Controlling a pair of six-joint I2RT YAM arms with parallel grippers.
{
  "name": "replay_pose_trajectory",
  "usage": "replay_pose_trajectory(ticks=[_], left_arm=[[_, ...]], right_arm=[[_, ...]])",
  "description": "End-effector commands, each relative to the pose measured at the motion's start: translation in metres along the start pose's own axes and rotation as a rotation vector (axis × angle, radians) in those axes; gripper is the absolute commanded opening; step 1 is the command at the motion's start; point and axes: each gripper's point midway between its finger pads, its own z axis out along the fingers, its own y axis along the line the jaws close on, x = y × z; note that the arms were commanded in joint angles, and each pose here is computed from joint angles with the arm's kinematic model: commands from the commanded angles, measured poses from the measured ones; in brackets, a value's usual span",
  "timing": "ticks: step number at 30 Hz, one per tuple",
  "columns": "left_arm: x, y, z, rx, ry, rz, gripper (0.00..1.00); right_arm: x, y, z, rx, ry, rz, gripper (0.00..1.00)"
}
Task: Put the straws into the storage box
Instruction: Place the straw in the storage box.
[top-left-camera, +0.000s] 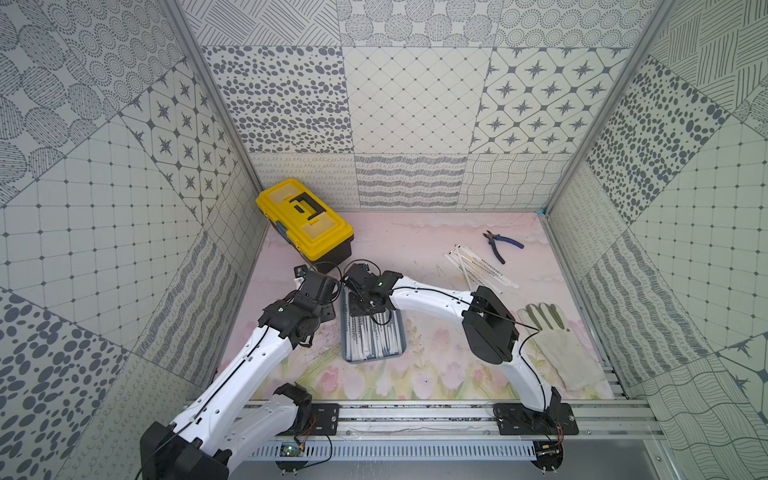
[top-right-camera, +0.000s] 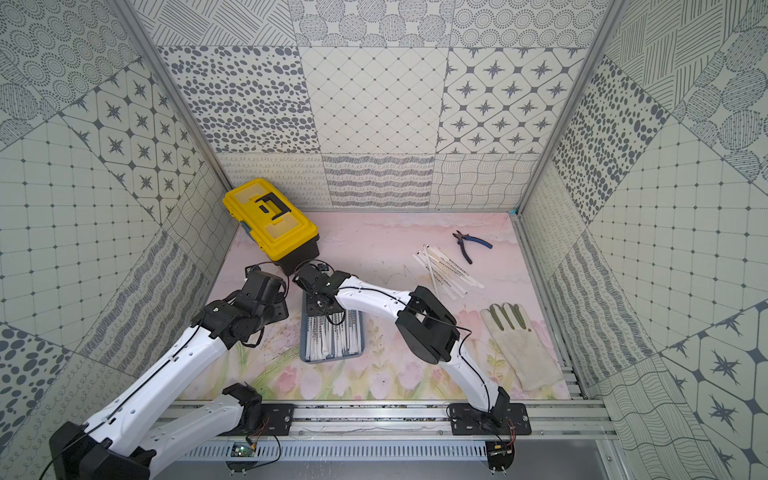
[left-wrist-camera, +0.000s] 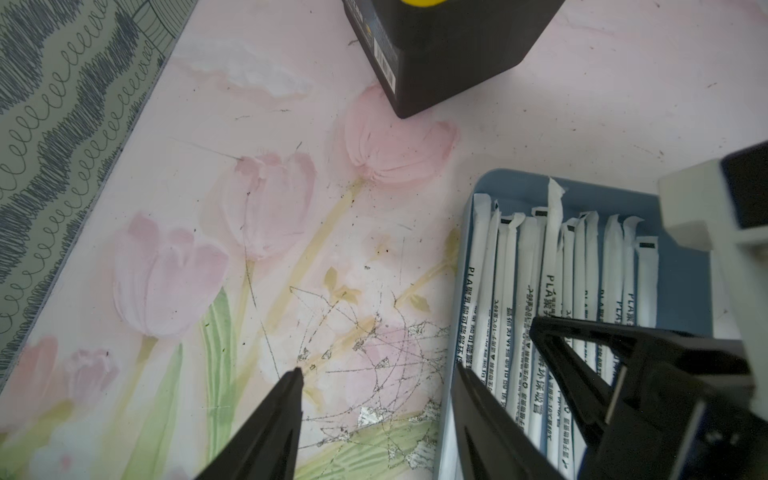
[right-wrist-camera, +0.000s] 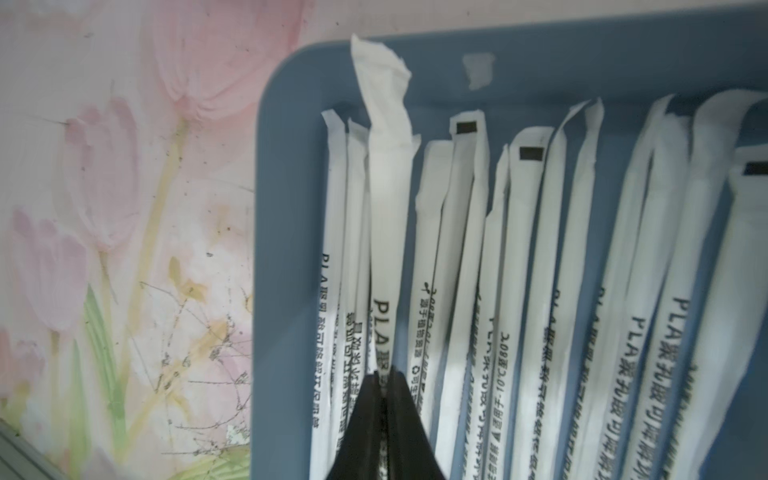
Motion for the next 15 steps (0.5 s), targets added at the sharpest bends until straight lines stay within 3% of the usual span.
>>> replay_pose_trajectory(ticks=[1,7,11,15], left_arm=[[0.002,0.008,-0.001,-0.030,0.007,-0.015,0.61],[0.003,0.001,0.000,0.001,0.021,-0.019,0.61],[-0.002,-0.007,-0.002,0.030,0.023,0.004,0.60],[-0.005,-0.046,-0.004,0.142,0.026,0.085,0.60]], right_arm=[[0.004,-0.003,0.008,0.008,0.020,0.018,0.08],[0.005,-0.006,0.005,-0.019,0.041,0.059,0.21],[-0.013,-0.006,-0.041,-0.094,-0.007,0.124,0.27],[-0.026,-0.057,-0.079,-0.057,-0.074,0.184,0.28]])
